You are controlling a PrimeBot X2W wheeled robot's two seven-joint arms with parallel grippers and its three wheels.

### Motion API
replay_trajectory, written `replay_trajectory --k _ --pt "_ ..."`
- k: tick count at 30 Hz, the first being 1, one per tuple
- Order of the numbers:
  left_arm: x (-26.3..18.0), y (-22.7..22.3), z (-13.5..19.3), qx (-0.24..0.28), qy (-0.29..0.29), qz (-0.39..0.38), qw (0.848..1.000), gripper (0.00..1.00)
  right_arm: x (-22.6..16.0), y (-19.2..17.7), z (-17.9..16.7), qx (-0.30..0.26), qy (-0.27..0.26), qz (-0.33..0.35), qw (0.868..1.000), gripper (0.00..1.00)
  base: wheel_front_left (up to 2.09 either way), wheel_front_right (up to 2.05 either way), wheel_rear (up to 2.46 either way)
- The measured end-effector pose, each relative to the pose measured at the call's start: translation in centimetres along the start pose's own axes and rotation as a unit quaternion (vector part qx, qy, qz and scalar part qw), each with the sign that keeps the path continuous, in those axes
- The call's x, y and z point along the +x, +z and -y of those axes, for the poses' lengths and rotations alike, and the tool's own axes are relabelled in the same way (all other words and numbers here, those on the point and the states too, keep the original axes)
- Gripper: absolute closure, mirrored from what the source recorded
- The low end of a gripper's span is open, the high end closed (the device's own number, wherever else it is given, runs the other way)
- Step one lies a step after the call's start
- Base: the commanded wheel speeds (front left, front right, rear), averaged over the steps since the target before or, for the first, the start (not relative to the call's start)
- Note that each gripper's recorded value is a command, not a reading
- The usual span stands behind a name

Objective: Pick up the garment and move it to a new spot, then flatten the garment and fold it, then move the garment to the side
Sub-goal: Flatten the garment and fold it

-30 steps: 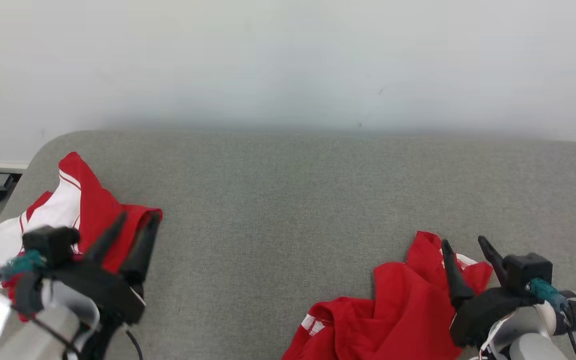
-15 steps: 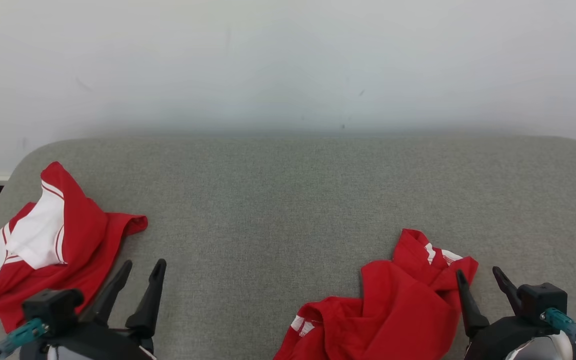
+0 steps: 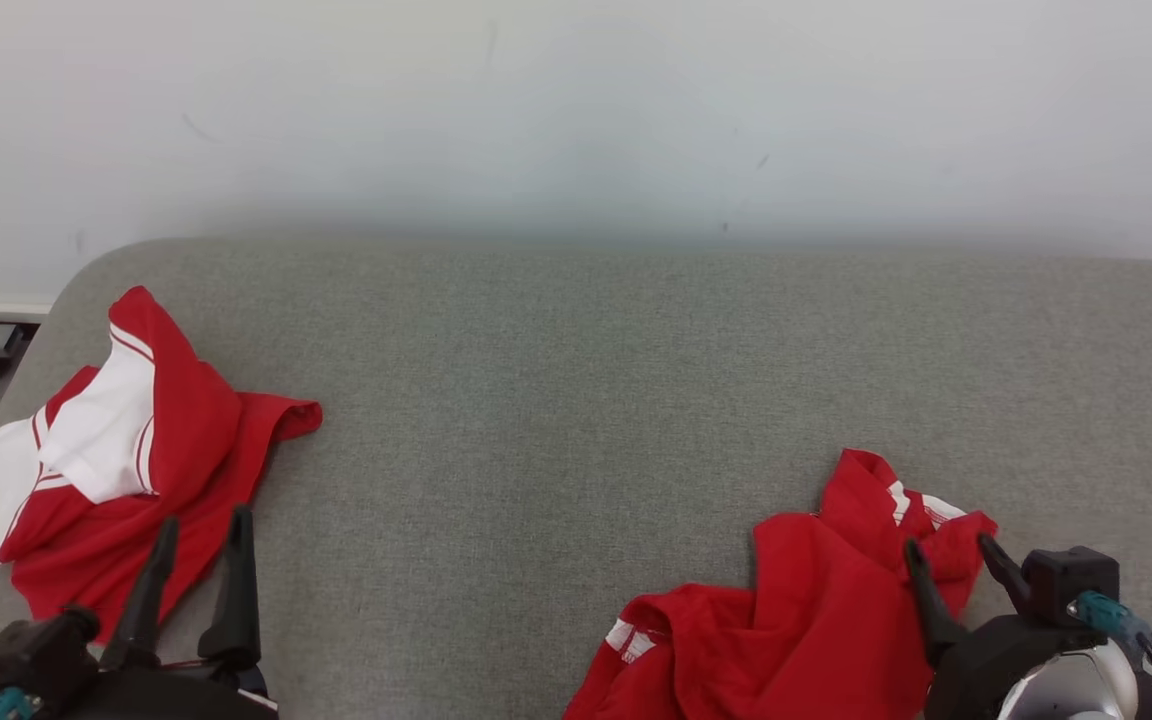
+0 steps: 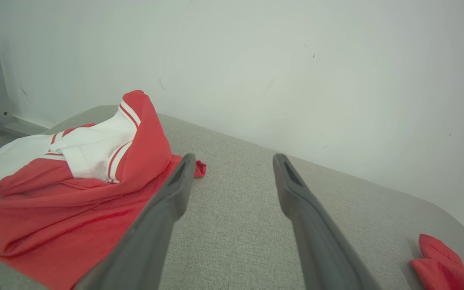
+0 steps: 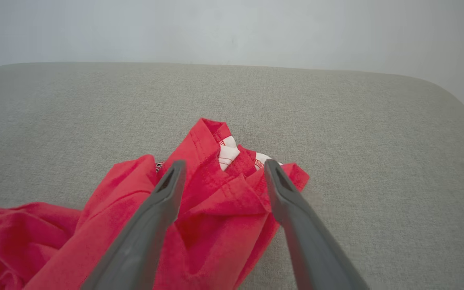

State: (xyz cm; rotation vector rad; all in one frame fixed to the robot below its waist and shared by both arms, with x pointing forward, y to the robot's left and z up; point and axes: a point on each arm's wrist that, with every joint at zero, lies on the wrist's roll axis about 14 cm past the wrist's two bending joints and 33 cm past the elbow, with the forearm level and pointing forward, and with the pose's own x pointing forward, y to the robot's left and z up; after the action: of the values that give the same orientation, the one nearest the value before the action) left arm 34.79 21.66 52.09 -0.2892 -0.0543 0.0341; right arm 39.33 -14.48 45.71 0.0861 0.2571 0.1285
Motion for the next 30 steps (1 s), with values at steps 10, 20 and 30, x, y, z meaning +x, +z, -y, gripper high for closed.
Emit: replay_trajectory --k 10,20,30 --pt "-0.4 1.3 0.2 0.006 0.015 0.034 0.999 0.0 1.1 -3.3 0.2 -0.025 0.006 -0.094 0.995 0.0 0.0 0.0 0.0" --pt "-0.8 1.9 -0.4 0.0 0.037 0.049 0.998 0.0 2.7 -2.8 -1.6 -0.045 0.036 -0.114 0.992 1.0 0.0 0.0 0.0" --pt "-1.1 1.9 -0.5 -0.001 0.044 0.052 0.998 0.0 5.7 11.5 -6.3 -0.06 0.103 0.093 0.988 1.0 0.0 0.0 0.0"
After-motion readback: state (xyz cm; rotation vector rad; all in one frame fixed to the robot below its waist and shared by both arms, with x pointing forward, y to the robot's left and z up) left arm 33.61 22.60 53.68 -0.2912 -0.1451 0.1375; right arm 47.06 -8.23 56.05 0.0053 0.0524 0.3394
